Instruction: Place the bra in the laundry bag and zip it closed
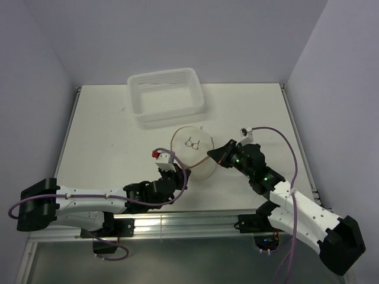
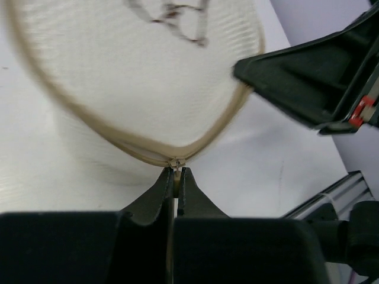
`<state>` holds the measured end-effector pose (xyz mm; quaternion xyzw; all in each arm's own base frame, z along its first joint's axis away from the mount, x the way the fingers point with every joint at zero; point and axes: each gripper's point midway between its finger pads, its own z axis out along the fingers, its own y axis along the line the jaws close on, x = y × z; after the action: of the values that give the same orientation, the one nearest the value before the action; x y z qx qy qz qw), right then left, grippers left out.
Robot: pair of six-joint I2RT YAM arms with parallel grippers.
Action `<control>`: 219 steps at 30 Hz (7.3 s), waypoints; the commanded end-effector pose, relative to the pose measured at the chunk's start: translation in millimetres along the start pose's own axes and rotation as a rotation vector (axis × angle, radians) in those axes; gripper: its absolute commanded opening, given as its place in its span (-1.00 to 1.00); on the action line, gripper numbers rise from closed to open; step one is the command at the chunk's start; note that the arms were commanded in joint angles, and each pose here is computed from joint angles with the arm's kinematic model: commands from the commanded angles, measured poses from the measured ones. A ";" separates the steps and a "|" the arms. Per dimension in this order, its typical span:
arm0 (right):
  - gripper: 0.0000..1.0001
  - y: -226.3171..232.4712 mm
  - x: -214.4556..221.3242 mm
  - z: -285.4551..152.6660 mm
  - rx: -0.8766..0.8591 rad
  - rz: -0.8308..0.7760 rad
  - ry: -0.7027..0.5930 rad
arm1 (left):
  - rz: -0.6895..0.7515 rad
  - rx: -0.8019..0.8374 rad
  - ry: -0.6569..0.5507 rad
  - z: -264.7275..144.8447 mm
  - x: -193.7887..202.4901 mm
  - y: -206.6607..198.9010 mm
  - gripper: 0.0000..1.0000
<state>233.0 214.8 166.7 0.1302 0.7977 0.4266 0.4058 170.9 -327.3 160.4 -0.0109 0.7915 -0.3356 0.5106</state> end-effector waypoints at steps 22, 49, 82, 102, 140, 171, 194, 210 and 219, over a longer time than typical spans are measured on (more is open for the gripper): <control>0.62 18.1 -15.1 -8.4 -0.085 -0.094 0.031 | -0.007 0.001 -0.056 7.9 -24.1 -16.6 -0.99; -1.00 23.0 -4.7 5.2 -0.072 -0.001 -0.022 | 0.034 0.063 -0.012 13.2 -6.5 -29.8 -1.00; 0.58 21.9 25.0 -10.7 -0.134 -0.013 0.086 | -0.048 0.078 -0.072 -6.9 -26.8 -22.1 -1.00; -1.00 30.8 26.0 1.4 -0.127 -0.037 0.069 | 0.031 0.068 -0.032 -10.9 -9.9 -13.9 -1.00; 0.12 40.7 35.0 15.7 -0.130 -0.078 0.134 | -0.007 0.088 -0.031 -10.2 -26.4 -6.3 -1.00; -0.91 5.4 -2.6 12.1 -0.034 -0.144 0.058 | 0.086 -0.142 -0.070 -47.0 -52.1 66.6 0.18; 0.41 1.5 -29.0 24.4 0.080 -0.212 0.000 | 0.100 -0.106 -0.098 -112.6 -142.8 53.1 0.99; -1.00 111.4 -99.4 4.0 -0.149 -0.252 -0.162 | 0.201 -0.174 -0.119 -111.8 -153.2 60.2 0.98; -1.00 213.0 -174.9 68.8 -0.294 -0.331 -0.254 | 0.040 -0.165 -0.193 -117.2 -156.2 71.2 0.99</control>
<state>337.9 267.7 364.8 0.0174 0.7191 0.4310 0.5449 169.8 -163.2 267.7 -0.0216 0.7822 -0.2343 0.5769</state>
